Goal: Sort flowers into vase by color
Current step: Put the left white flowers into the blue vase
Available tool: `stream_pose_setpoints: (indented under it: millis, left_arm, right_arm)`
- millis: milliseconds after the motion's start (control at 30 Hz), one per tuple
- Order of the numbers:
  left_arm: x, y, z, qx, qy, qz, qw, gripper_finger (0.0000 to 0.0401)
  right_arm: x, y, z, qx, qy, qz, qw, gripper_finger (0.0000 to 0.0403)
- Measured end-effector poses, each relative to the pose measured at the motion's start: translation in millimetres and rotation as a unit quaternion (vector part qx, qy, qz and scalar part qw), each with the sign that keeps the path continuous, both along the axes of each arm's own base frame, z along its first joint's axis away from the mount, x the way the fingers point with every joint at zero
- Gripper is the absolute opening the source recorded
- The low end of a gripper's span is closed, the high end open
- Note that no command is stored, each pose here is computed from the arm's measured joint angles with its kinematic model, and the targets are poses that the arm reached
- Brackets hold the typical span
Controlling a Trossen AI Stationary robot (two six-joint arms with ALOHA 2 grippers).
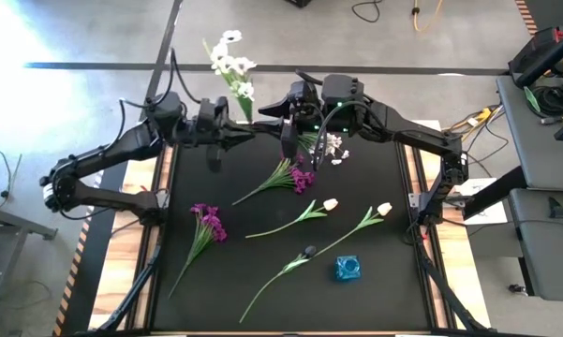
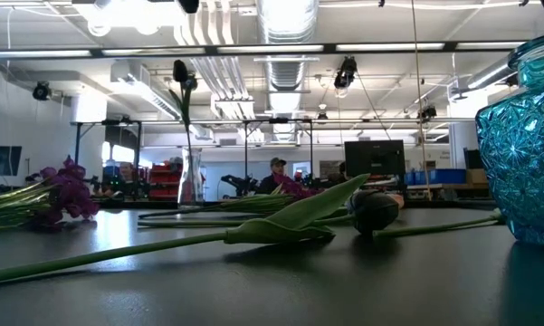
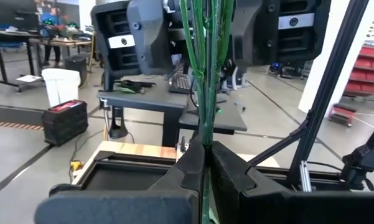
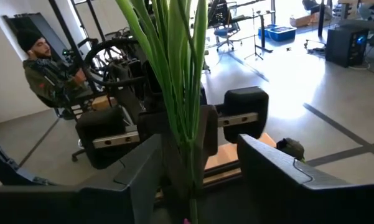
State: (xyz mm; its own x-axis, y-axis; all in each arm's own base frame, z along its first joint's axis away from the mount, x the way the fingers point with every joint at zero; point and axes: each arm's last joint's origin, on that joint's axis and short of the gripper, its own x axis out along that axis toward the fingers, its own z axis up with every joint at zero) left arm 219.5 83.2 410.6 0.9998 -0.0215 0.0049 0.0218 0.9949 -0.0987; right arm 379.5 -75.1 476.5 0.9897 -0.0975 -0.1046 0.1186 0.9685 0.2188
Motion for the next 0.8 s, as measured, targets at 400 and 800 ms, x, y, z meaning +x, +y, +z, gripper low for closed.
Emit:
stream_pose_setpoints:
  millis: [400,800]
  left_arm:
    - [37,0,-8,-0.011,0.03,-0.028,0.999,0.0]
    - [41,-9,-34,-0.024,0.059,0.035,0.997,0.0042]
  right_arm:
    - [0,-1,0,-0.008,0.0,-0.001,1.0,0.0188]
    - [-13,0,9,-0.076,0.01,-0.027,0.997,0.0017]
